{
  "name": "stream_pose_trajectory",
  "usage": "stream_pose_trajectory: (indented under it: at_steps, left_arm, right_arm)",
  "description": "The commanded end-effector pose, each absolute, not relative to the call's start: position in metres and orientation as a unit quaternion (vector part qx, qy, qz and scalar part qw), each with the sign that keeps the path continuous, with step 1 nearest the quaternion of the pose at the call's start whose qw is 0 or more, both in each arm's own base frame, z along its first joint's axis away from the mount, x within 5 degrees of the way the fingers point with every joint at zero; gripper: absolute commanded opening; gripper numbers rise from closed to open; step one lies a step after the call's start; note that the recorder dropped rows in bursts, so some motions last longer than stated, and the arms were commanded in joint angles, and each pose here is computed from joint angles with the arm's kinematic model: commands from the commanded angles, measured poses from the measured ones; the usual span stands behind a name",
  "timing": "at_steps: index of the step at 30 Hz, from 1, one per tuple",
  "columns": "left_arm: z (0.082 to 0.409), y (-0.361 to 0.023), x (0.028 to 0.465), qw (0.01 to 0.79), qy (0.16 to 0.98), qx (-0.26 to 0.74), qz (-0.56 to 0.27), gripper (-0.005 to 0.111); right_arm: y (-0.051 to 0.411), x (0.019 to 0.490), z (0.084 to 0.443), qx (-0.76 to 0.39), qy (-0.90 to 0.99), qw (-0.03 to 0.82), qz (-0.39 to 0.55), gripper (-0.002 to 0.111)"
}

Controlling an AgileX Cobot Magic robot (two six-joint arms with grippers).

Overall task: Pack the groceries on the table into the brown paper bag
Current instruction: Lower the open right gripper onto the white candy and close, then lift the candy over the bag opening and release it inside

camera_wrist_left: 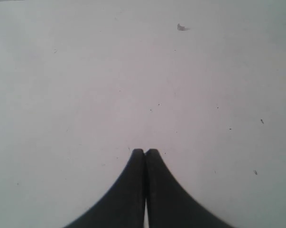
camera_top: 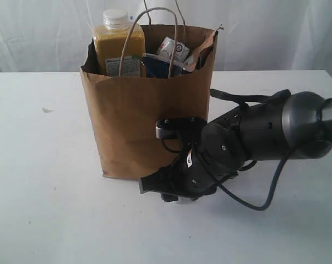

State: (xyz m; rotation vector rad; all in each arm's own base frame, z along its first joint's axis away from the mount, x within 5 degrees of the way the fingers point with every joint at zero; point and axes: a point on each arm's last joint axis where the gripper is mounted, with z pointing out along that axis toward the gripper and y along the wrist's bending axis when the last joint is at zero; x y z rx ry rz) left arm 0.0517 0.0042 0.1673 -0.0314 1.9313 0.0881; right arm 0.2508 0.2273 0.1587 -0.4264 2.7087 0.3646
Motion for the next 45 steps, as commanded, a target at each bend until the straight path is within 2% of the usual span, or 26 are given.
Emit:
stream_pose_trajectory:
  at_steps: [1, 8, 16, 18, 22, 33, 41, 45]
  left_arm:
    - [0.167, 0.004, 0.052, 0.571, 0.820, -0.017, 0.031, 0.000]
    - [0.167, 0.004, 0.052, 0.571, 0.820, -0.017, 0.031, 0.000]
    - [0.167, 0.004, 0.052, 0.571, 0.820, -0.017, 0.031, 0.000]
    - [0.167, 0.004, 0.052, 0.571, 0.820, -0.017, 0.031, 0.000]
    - [0.167, 0.004, 0.052, 0.571, 0.820, -0.017, 0.031, 0.000]
    - [0.167, 0.004, 0.052, 0.571, 0.820, -0.017, 0.031, 0.000]
    - [0.167, 0.004, 0.052, 0.571, 0.820, -0.017, 0.031, 0.000]
    - [0.167, 0.004, 0.052, 0.571, 0.820, -0.017, 0.031, 0.000]
  right_arm:
    - [0.231, 0.259, 0.147, -0.156, 0.957, 0.204, 0.134, 0.049]
    - [0.232, 0.261, 0.142, -0.157, 0.957, 0.206, 0.134, 0.030]
    - [0.229, 0.257, 0.132, -0.166, 0.965, 0.169, 0.109, 0.027]
    - [0.228, 0.256, 0.132, -0.167, 0.966, 0.166, 0.108, 0.021]
    - [0.229, 0.256, 0.132, -0.167, 0.964, 0.172, 0.111, 0.000]
    - [0.239, 0.241, 0.139, -0.189, 0.962, 0.161, 0.113, 0.000]
    - [0.275, 0.179, 0.191, -0.287, 0.925, 0.188, 0.163, 0.000]
    - [0.292, 0.127, 0.224, -0.358, 0.887, 0.205, 0.209, 0.000]
